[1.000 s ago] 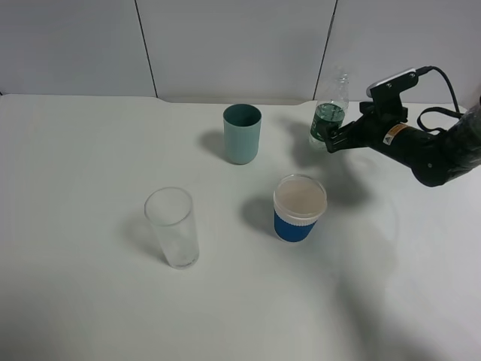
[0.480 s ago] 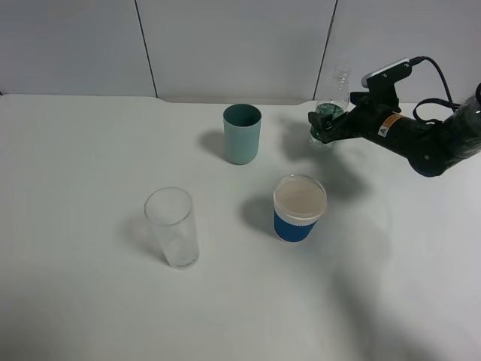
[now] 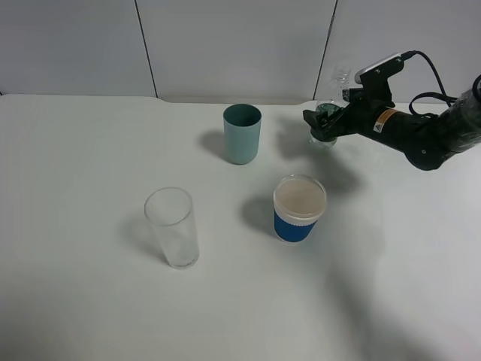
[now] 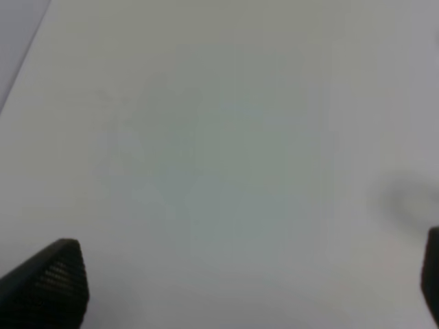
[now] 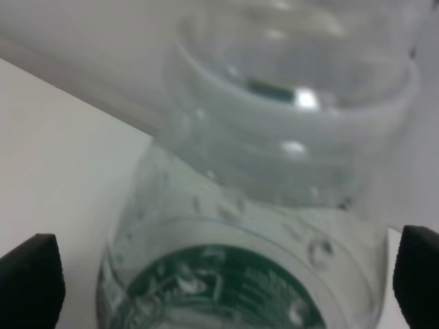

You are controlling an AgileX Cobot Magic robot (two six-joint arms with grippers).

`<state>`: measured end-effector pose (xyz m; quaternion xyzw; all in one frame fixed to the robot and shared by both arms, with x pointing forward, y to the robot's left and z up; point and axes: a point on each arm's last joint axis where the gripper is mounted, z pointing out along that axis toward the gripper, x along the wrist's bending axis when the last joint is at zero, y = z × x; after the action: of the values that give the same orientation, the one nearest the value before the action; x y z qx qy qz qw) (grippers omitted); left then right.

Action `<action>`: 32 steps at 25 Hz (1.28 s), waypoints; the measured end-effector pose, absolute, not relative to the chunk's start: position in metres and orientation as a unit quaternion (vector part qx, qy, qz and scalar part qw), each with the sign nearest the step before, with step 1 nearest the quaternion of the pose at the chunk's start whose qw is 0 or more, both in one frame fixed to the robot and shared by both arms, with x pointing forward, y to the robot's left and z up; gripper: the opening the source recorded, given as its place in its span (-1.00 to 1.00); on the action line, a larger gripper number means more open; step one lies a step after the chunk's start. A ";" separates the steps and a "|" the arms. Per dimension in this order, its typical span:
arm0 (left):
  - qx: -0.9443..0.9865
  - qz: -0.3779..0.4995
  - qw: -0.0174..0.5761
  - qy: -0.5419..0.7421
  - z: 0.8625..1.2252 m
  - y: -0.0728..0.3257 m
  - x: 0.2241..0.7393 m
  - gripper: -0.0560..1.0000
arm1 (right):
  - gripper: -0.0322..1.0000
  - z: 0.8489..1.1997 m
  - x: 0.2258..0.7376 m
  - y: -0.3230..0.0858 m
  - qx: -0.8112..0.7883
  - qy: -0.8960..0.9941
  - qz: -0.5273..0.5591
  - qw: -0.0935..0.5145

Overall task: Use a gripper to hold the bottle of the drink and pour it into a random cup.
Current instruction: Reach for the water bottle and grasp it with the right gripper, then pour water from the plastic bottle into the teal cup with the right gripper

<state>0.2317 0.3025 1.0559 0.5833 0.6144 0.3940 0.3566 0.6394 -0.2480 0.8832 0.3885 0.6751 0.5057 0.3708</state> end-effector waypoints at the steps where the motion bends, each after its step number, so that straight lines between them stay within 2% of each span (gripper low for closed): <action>1: 0.583 0.394 0.357 0.614 1.056 0.302 0.232 0.96 | 0.90 0.883 0.639 -0.248 0.390 0.675 0.506 0.369; 4: 0.583 0.394 0.357 0.614 1.056 0.302 0.232 0.96 | 0.89 0.875 0.639 -0.247 0.395 0.679 0.501 0.362; 7: 0.583 0.394 0.357 0.614 1.056 0.302 0.232 0.96 | 0.76 0.858 0.638 -0.248 0.408 0.687 0.490 0.348; 13: 0.583 0.394 0.357 0.614 1.056 0.302 0.232 0.96 | 0.09 0.854 0.638 -0.248 0.415 0.681 0.493 0.347; 26: 0.583 0.394 0.357 0.614 1.056 0.302 0.232 0.96 | 0.09 0.854 0.638 -0.248 0.419 0.682 0.492 0.344; 32: 0.583 0.394 0.356 0.614 1.056 0.303 0.232 0.96 | 0.09 0.874 0.636 -0.242 0.439 0.701 0.457 0.327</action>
<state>0.2317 0.3025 1.0559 0.5832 0.6144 0.3943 0.3563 0.6356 -0.2418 0.8738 0.4392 0.7013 0.4566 0.3270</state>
